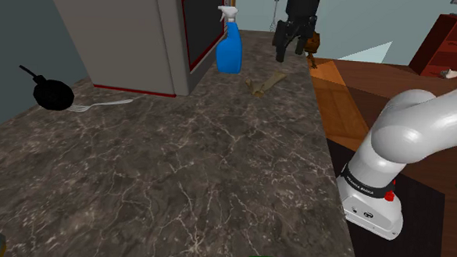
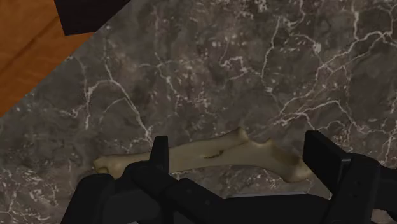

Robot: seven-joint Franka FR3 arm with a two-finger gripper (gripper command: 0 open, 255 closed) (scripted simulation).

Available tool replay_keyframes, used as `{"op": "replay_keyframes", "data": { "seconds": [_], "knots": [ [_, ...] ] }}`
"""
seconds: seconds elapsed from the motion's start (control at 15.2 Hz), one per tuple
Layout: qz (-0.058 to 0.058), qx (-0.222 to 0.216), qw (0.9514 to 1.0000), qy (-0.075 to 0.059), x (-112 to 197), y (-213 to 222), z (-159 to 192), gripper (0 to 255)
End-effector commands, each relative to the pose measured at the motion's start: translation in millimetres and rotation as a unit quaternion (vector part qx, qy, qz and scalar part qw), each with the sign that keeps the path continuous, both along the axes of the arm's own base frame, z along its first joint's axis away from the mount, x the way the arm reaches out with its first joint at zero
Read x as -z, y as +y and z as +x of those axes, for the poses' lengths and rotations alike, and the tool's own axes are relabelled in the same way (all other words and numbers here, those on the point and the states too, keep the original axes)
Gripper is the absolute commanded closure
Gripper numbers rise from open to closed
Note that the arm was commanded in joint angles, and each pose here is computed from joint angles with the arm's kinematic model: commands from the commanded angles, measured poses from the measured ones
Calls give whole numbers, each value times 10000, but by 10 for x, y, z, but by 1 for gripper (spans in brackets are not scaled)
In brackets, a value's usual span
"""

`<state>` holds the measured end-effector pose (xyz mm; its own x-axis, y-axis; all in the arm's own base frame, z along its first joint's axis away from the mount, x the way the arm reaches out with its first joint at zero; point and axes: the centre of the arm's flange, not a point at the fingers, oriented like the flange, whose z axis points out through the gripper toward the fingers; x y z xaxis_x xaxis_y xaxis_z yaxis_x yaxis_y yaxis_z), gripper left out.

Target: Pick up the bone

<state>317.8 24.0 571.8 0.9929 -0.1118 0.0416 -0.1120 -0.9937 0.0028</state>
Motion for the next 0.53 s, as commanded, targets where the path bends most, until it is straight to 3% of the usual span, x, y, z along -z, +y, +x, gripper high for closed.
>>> {"op": "replay_keyframes", "data": {
  "seconds": [0.0,0.07,0.13,0.2,0.26,0.33,0.4,0.46],
  "knots": [
    [0,0,10000,0,0,0,0,0],
    [78,725,9972,154,74,-1,155,0],
    [155,1445,9889,307,153,-22,306,0],
    [232,2158,9751,458,238,-64,449,0],
    [307,2858,9559,607,327,-125,583,0],
    [381,3543,9313,752,421,-202,704,0],
    [452,4208,9016,894,521,-295,809,0],
    [521,4850,8669,1030,624,-400,897,0]
  ]
}}
